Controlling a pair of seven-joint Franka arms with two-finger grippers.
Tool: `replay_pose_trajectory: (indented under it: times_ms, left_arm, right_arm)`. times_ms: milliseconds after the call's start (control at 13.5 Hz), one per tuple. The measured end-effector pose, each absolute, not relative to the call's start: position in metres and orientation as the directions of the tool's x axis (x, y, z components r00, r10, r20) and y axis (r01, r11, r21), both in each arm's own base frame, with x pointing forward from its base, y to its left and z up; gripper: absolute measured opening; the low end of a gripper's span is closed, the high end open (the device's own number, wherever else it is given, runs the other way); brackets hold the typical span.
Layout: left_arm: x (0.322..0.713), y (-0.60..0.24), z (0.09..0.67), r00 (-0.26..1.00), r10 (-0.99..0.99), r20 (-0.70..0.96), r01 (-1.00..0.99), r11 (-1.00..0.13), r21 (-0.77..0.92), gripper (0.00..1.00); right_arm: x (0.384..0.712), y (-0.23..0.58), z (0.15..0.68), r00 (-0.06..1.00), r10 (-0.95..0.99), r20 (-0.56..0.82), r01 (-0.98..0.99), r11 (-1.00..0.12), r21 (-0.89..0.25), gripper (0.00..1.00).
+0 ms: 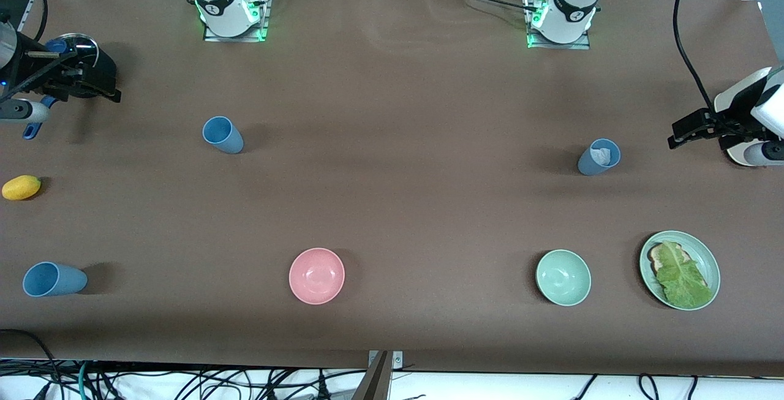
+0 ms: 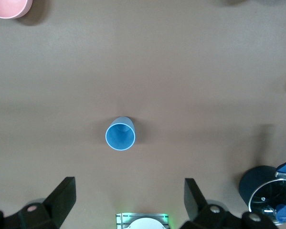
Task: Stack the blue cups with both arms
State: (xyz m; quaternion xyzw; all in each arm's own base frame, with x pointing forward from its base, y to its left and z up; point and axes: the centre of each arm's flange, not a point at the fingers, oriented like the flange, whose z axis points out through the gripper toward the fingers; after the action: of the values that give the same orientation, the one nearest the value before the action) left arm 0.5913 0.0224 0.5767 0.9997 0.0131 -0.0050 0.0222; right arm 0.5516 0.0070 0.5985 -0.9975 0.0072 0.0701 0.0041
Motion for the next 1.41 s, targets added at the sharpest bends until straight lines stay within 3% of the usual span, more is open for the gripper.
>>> replay_pose_trajectory:
  times_ms: [1411]
  left_arm:
    - [0.5925, 0.0223, 0.5737, 1.000, 0.026, -0.016, 0.026, -0.999, 0.044, 1.00]
  right_arm:
    - [0.5521, 0.0047, 0.5910, 0.985, -0.019, -0.170, -0.020, -1.000, -0.007, 1.00]
